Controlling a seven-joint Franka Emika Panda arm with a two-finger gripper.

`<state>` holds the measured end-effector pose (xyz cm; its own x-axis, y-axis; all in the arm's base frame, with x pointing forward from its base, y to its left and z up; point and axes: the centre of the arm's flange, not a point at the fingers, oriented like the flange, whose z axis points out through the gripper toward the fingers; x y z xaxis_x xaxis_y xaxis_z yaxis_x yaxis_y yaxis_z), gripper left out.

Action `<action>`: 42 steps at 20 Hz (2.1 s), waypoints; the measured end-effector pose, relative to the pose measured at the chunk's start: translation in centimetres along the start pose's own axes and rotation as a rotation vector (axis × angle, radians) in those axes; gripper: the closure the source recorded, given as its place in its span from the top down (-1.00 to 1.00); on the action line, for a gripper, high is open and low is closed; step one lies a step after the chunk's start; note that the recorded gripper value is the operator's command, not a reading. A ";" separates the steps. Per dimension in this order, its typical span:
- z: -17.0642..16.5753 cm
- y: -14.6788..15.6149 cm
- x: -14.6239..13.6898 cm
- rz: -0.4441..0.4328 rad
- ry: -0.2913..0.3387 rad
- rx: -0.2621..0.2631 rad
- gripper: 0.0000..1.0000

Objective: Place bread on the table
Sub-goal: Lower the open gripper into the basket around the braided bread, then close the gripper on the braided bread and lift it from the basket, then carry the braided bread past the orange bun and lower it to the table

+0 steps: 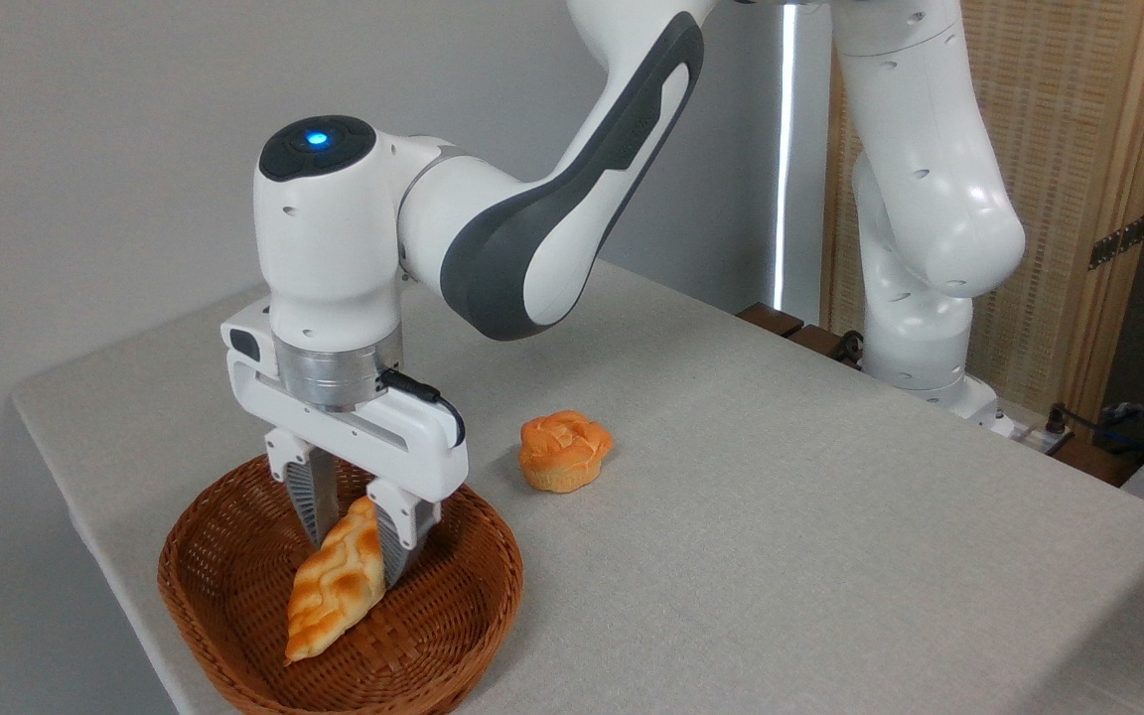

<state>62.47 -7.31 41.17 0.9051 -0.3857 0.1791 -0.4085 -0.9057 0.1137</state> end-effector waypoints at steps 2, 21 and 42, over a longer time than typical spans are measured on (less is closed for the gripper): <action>-0.1 0.0 0.0 0.000 0.002 0.000 -0.58; -14.8 -1.9 -5.2 0.118 -0.046 -0.030 -0.37; -8.9 -1.7 -14.1 0.346 -0.435 -0.142 1.00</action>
<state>49.36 1.24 47.11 0.6691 -0.7194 -0.1863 -0.6741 -0.6931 0.2555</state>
